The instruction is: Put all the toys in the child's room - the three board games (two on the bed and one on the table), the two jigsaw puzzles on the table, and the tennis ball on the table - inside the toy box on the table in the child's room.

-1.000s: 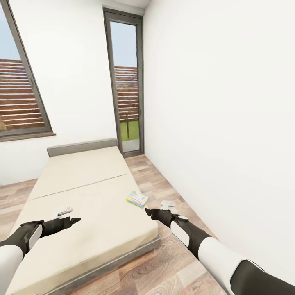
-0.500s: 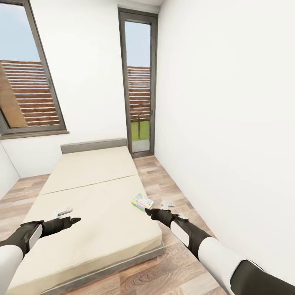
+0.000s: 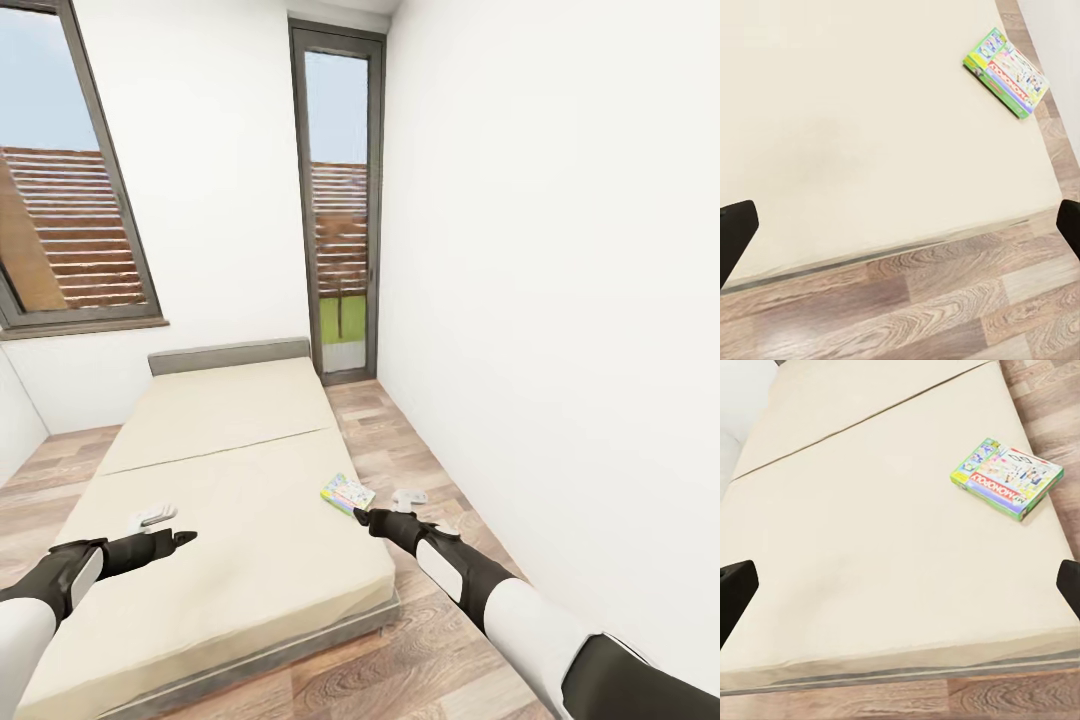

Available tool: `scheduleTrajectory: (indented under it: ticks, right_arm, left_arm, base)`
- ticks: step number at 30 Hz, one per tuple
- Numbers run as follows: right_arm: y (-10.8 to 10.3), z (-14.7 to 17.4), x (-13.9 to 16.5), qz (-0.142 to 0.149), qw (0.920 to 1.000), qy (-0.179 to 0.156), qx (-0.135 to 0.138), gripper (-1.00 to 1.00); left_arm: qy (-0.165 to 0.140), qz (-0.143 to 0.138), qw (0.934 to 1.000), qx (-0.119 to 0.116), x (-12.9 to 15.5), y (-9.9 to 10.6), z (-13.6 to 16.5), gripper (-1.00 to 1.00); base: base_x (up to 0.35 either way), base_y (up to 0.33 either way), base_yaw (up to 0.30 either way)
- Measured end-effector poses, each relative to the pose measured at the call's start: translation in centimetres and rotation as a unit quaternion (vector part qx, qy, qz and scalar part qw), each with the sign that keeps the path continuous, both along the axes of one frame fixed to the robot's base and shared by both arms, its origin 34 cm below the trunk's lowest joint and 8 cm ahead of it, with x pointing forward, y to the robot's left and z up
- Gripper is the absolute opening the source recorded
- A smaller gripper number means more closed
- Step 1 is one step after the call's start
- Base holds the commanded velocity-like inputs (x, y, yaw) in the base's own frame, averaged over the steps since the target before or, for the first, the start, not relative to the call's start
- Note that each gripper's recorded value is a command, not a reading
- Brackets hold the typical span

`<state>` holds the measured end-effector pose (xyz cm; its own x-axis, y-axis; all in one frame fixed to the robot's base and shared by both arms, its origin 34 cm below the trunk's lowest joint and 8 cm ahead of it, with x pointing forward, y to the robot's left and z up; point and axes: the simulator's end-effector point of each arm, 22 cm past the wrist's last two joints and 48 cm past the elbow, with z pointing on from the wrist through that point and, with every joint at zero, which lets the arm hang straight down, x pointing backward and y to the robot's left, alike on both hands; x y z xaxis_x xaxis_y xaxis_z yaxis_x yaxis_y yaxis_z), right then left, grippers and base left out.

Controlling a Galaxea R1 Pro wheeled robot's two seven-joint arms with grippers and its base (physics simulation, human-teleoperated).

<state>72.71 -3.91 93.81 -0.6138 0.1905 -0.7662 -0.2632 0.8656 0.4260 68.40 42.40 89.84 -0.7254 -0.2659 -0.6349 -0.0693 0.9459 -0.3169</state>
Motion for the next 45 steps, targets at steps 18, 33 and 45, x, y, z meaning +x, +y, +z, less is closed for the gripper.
scheduleTrajectory:
  ticks: [18,33,45]
  right_arm:
    - [-0.02,-0.06,-0.02,-0.001,1.0,0.0,-0.004,1.0]
    - [-0.18,-0.04,0.05,-0.003,1.0,0.001,-0.001,1.0]
    - [-0.55,-0.57,-0.02,-0.005,0.9999,0.011,0.001,1.0]
  left_arm:
    - [0.0,0.0,1.0,0.0,-0.02,0.01,0.03,1.0]
    - [0.0,0.0,1.0,0.0,0.01,0.0,0.01,1.0]
    - [0.002,0.001,1.0,0.0,-0.06,0.08,-0.24,1.0]
  base:
    - [0.143,-0.142,0.172]
    - [0.196,-0.031,0.061]
    - [0.026,-0.17,0.124]
